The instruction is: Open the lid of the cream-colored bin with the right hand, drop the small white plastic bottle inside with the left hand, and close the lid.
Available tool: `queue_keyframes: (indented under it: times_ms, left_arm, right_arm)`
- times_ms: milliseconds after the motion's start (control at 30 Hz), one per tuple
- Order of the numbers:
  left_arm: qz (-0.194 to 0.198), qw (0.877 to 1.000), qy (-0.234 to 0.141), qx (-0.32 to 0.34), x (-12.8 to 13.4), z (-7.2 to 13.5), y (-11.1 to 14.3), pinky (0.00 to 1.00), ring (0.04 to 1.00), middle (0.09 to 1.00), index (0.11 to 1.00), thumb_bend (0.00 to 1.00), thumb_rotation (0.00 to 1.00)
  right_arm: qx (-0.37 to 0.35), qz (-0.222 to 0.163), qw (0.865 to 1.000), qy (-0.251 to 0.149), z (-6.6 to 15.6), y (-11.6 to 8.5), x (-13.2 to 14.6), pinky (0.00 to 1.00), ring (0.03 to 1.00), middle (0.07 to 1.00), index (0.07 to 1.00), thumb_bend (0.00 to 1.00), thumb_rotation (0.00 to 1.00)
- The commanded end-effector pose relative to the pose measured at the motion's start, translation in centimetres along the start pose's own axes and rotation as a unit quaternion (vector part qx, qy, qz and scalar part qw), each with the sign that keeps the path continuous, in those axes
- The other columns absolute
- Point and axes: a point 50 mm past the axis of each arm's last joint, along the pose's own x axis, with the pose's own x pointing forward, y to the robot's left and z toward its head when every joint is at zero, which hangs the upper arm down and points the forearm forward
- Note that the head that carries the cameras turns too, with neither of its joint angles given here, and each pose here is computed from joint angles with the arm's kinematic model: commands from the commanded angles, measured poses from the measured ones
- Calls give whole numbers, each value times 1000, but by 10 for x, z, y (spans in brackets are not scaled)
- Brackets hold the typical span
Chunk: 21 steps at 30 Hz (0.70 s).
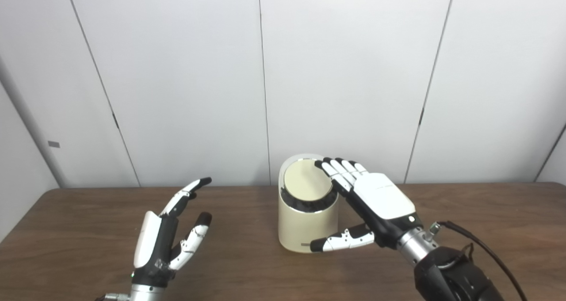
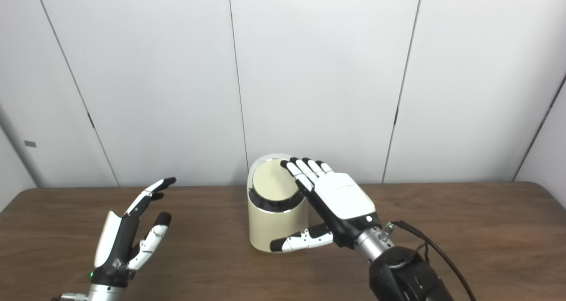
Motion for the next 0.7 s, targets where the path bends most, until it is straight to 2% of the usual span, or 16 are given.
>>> queue_keyframes:
  times_ms: [0, 133, 233, 333, 400, 433, 500, 567, 600, 633, 667]
  left_arm:
    - [16, 1000, -26, -1, 11, 6, 6, 808, 858, 858, 850, 472, 936]
    - [19, 999, -27, -8, 12, 6, 5, 799, 855, 853, 847, 459, 942]
    - [16, 999, -34, -4, 13, 7, 6, 784, 854, 858, 852, 468, 872]
    - [17, 999, -36, -2, 12, 7, 6, 768, 851, 862, 854, 463, 802]
    - [21, 999, -34, -2, 12, 6, 7, 756, 847, 860, 853, 383, 808]
    - [26, 999, -32, -3, 11, 6, 8, 753, 845, 859, 853, 365, 810]
    - [33, 999, -28, -6, 11, 4, 9, 745, 835, 850, 843, 279, 812]
    - [38, 999, -25, -7, 10, 3, 11, 742, 830, 844, 836, 247, 796]
    - [39, 999, -24, -7, 10, 3, 11, 741, 829, 843, 834, 242, 789]
    - [42, 999, -24, -5, 10, 2, 12, 741, 828, 842, 833, 239, 785]
    - [45, 999, -24, -3, 9, 2, 13, 735, 823, 839, 830, 237, 780]
  right_arm:
    - [2, -58, 998, -20, 4, -14, 3, 1000, 1000, 1000, 1000, 905, 820]
    - [65, -119, 991, -20, -5, -6, -6, 1000, 1000, 1000, 1000, 871, 813]
    - [120, -178, 977, -17, -24, 10, -17, 997, 1000, 1000, 1000, 857, 855]
    - [150, -232, 961, -10, -43, 24, -32, 913, 981, 989, 990, 665, 818]
    - [164, -257, 952, 5, -52, 32, -43, 786, 910, 919, 903, 466, 726]
    - [167, -269, 948, 16, -58, 38, -51, 761, 896, 905, 885, 428, 706]
    - [171, -282, 944, 28, -66, 48, -62, 646, 810, 857, 827, 276, 404]
    - [173, -293, 940, 39, -72, 57, -75, 619, 787, 838, 808, 244, 266]
    - [173, -296, 939, 41, -74, 60, -78, 615, 783, 835, 805, 241, 234]
    - [178, -301, 936, 44, -76, 63, -83, 613, 781, 833, 803, 239, 216]
    - [182, -306, 933, 46, -76, 65, -85, 622, 781, 830, 797, 249, 269]
